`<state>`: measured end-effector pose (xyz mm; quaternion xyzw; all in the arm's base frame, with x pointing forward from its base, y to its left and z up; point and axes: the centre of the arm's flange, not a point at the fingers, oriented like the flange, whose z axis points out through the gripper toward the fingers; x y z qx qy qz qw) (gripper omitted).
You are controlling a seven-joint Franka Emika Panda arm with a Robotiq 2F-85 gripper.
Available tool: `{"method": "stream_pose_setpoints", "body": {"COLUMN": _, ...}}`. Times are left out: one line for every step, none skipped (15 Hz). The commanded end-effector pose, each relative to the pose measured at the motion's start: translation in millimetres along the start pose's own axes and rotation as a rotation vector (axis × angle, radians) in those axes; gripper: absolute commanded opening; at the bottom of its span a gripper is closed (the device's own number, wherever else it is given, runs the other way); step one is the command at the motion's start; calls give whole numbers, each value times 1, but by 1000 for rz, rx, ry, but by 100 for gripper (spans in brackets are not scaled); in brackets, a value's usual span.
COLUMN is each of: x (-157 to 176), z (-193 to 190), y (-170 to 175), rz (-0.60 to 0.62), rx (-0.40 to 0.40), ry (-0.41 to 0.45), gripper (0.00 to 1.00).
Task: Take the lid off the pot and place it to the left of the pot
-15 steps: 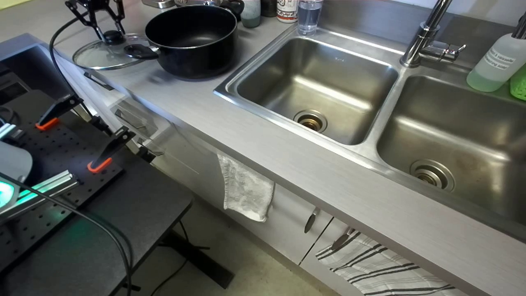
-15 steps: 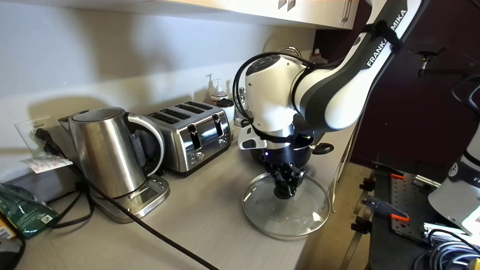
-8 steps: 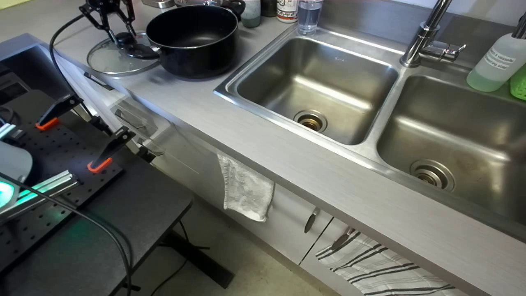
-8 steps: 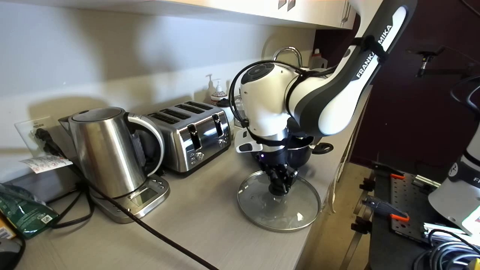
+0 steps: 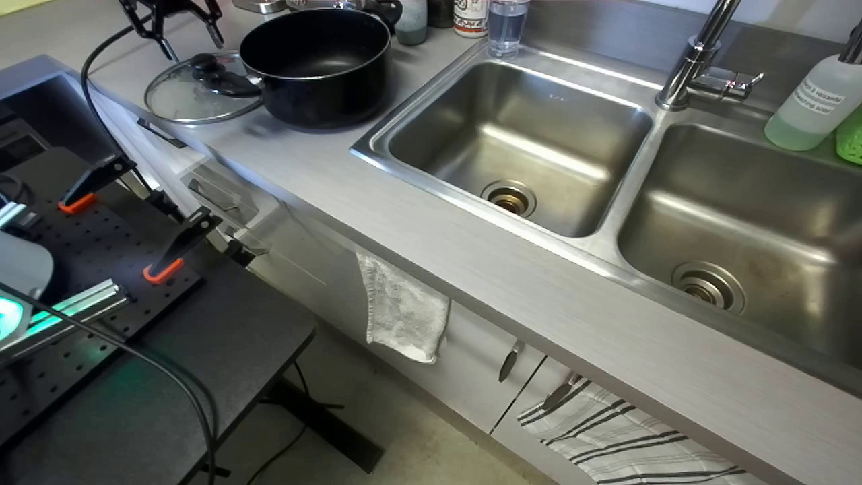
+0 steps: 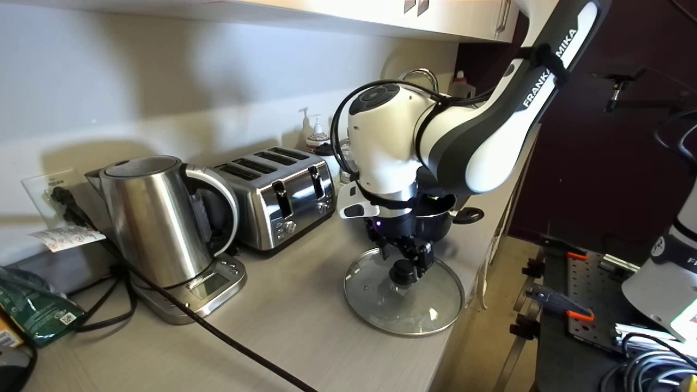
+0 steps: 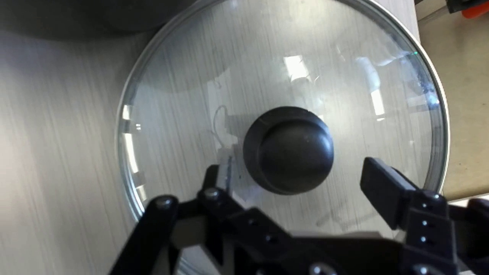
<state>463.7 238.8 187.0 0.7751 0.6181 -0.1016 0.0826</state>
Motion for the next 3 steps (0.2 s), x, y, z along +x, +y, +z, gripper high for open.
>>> {"method": "stream_pose_setpoints", "body": {"x": -7, "z": -34, "y": -15, "rz": -41, "rx": -34, "ry": 49, "gripper": 100}}
{"method": "stream_pose_setpoints", "body": {"x": -7, "z": -41, "y": -19, "rz": -52, "rx": -43, "ry": 61, "gripper": 100}}
{"method": "stream_pose_setpoints", "body": {"x": -8, "z": -48, "y": -23, "rz": -62, "rx": -50, "ry": 70, "gripper": 100}}
